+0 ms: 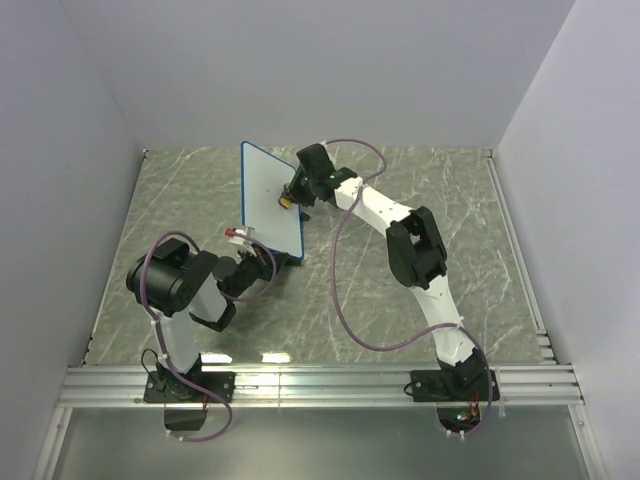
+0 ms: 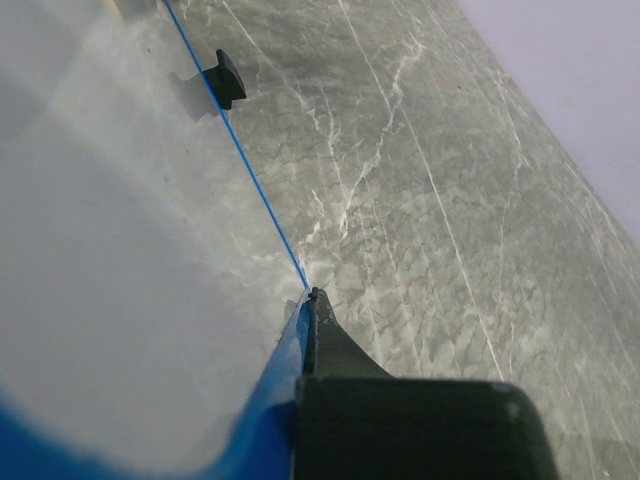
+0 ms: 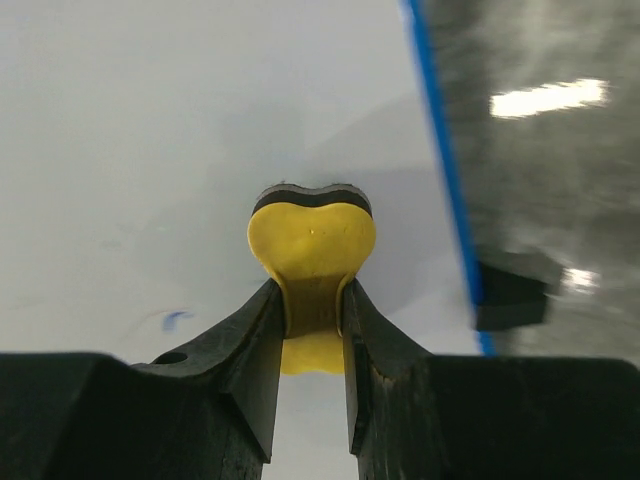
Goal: Erase the whiteboard
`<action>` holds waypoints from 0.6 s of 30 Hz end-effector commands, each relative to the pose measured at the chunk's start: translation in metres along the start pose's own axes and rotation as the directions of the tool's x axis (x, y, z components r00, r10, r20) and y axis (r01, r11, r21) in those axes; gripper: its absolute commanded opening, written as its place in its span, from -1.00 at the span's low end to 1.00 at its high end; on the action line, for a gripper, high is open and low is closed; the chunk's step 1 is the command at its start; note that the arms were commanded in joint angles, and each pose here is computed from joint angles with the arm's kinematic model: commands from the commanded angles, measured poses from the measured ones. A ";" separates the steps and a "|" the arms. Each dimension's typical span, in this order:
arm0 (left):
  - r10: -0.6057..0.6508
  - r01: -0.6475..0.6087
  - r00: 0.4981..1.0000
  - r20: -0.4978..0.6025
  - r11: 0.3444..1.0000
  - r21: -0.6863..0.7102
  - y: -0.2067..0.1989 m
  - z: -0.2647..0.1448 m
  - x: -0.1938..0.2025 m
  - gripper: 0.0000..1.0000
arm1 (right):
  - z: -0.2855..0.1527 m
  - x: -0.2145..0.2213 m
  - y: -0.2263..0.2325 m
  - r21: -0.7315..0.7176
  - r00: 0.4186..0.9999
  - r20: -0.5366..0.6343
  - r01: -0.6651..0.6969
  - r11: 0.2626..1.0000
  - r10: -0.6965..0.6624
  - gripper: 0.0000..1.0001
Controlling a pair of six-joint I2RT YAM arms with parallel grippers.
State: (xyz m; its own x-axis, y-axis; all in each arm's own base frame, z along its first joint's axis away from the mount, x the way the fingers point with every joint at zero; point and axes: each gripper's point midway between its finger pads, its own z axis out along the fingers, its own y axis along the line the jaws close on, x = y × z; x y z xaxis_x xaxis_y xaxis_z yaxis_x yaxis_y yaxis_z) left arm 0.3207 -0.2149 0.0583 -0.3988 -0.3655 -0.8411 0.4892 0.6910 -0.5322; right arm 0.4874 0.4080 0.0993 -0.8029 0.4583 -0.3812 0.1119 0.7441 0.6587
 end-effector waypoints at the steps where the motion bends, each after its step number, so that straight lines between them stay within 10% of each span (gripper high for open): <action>1: -0.006 0.024 0.944 -0.330 0.998 0.052 -0.008 -0.027 0.082 -0.99 | 0.010 0.050 -0.084 0.309 0.988 -0.133 0.121 0.943 -0.084 -1.00; 18: 0.028 -0.002 0.936 -0.350 0.997 0.075 -0.016 -0.031 0.090 -0.99 | 0.014 -0.018 0.068 -0.180 1.000 -0.003 -0.017 0.983 0.017 -1.00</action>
State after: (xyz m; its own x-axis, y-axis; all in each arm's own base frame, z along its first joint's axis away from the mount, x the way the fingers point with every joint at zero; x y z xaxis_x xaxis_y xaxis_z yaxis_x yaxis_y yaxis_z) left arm 0.3193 -0.2193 0.0593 -0.3839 -0.3343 -0.8607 0.5018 0.7070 -0.4984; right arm 0.5185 0.4027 0.0964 -0.8050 0.4492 -0.3876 0.1293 0.7704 0.6243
